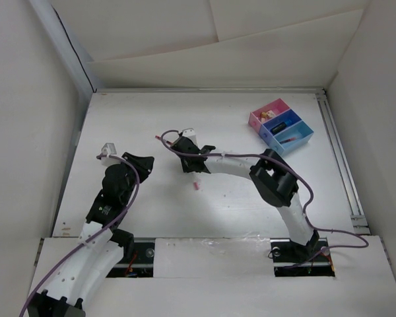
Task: Sort the stationery into containers
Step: Grab a piece of stationery with the right arm, then place the stationery into the container
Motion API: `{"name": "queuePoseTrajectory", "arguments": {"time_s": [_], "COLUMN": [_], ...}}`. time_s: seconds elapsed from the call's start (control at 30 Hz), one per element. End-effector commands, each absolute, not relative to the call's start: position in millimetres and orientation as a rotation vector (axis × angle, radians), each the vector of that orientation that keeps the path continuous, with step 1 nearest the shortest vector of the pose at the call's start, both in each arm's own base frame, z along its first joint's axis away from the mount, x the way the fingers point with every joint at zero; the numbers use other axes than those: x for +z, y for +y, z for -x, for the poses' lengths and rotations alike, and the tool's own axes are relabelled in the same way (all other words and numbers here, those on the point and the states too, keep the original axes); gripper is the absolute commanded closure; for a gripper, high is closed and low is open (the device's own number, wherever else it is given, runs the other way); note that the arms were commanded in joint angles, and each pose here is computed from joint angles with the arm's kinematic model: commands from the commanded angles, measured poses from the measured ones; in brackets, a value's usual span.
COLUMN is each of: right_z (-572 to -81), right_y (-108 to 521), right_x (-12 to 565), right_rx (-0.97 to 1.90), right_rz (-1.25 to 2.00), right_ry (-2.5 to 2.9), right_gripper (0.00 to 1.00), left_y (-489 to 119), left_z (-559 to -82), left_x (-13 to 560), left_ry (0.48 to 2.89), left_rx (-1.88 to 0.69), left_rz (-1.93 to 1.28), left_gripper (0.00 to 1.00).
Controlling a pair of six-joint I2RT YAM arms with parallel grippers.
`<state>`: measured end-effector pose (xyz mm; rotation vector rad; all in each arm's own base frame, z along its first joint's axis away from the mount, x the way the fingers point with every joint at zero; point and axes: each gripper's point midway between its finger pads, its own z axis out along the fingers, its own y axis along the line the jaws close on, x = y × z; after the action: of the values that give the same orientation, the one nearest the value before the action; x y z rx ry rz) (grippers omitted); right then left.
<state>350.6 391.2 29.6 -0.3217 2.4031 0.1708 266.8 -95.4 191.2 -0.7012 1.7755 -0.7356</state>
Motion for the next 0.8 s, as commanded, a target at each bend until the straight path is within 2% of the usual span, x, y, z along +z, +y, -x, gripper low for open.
{"name": "queuePoseTrajectory", "arguments": {"time_s": [0.0, 0.07, 0.17, 0.27, 0.33, 0.4, 0.43, 0.47, 0.57, 0.6, 0.7, 0.77], "right_z": [-354, -358, -366, -391, -405, -428, -432, -449, -449, -454, -448, -446], "right_y": [390, 387, 379, 360, 337, 284, 263, 219, 136, 79, -13, -47], "right_x": [15, 15, 28, 76, 129, 156, 199, 217, 268, 268, 288, 282], "right_rx": [0.133, 0.129, 0.144, 0.219, 0.286, 0.281, 0.345, 0.337, 0.361, 0.296, 0.260, 0.234], "right_rz": [0.330, 0.319, 0.283, 0.151, 0.044, -0.124, -0.211, -0.331, -0.581, -0.721, -0.974, -1.070], "right_ry": [2.429, 2.430, 2.411, 2.345, 2.256, 2.205, 2.124, 2.069, 1.897, 1.840, 1.644, 1.584], "right_gripper": [0.81, 1.00, 1.00, 1.00, 1.00, 1.00, 1.00, 1.00, 1.00, 1.00, 1.00, 1.00], "left_y": [-98, -100, -101, -103, -107, -111, -114, -118, -122, -126, -127, -129], "left_z": [-269, -270, -271, -272, -272, -275, -276, -277, -282, -281, -280, -280], "left_x": [203, 204, 202, 202, 198, 187, 186, 184, 177, 172, 168, 171], "left_ry": [1.726, 1.732, 1.731, 1.735, 1.739, 1.782, 1.794, 1.807, 1.818, 1.836, 1.836, 1.828], "left_rx": [-0.780, -0.787, -0.788, -0.795, -0.818, -0.806, -0.818, -0.833, -0.841, -0.862, -0.872, -0.891], "left_rz": [0.683, 0.677, 0.677, 0.671, 0.655, 0.648, 0.639, 0.627, 0.621, 0.619, 0.612, 0.611], "left_gripper": [0.78, 0.78, 0.78, 0.78, 0.78, 0.78, 0.78, 0.78, 0.78, 0.78, 0.78, 0.78]}}
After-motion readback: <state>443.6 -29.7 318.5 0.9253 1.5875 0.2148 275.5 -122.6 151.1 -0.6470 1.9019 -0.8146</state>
